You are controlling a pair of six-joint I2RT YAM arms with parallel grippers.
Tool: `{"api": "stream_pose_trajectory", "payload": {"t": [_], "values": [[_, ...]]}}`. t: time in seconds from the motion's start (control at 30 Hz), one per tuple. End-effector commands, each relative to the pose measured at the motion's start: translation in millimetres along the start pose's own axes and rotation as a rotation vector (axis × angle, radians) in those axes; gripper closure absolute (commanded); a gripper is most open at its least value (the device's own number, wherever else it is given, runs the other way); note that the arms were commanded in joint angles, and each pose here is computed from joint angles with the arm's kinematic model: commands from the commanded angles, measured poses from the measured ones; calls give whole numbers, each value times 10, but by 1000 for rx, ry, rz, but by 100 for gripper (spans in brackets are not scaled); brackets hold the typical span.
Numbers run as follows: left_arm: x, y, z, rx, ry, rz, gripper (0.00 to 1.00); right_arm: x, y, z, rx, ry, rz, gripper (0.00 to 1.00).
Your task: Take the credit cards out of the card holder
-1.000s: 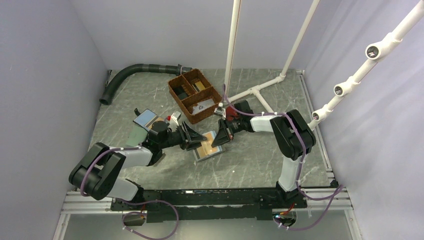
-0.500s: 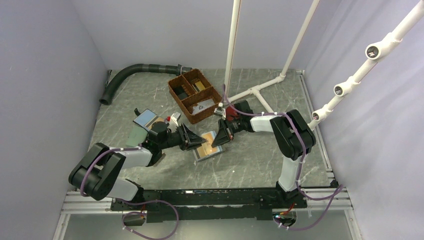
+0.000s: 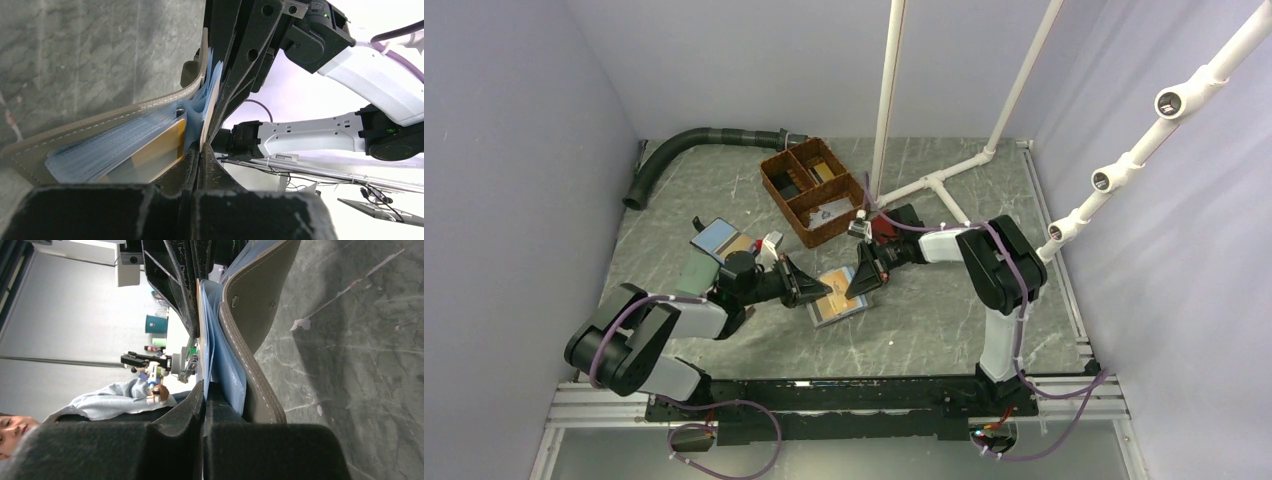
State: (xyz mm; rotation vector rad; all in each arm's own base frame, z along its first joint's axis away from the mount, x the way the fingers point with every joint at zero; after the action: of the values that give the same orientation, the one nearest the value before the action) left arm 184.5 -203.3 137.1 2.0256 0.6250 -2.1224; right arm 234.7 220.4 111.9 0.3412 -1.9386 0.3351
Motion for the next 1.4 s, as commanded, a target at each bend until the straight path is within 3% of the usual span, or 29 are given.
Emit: {"api": "stream_pose_trajectory", "payload": {"t": [0.0,0.33,0.63,0.83,0.93,1.2,1.37], "values": [[12,-58,36,30,57,47,100,-129,-4,-18,2,-44,13,100],[331,-85,58,64,28,-27,100,-296,21,66,26,-25,60,100],[407,-137,68,99,36,-62,100,-343,18,89,33,-20,72,100],[381,-252,53,103,48,-138,100,-411,-2,107,54,-27,176,100],[268,-343,40,75,83,-180,100,-433,-28,107,74,-49,248,94],[-27,-537,42,-13,176,-242,100,-344,-108,52,138,-173,415,67],[-214,-568,10,-25,211,-249,100,-233,-189,-7,177,-267,496,56]]}}
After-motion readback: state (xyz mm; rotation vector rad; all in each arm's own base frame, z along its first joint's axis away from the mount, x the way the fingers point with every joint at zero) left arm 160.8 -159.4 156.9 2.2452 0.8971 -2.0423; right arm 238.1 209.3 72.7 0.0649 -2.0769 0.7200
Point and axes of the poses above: each gripper's point midway between its finger pads, its own y axis out along the fingers, its own x axis along the line the jaws close on, z = x × y, the point moved 8 cm from there along -y, back along the fingers, and after that the axes turned 7 degrees about -y, right-handed, at the moved point
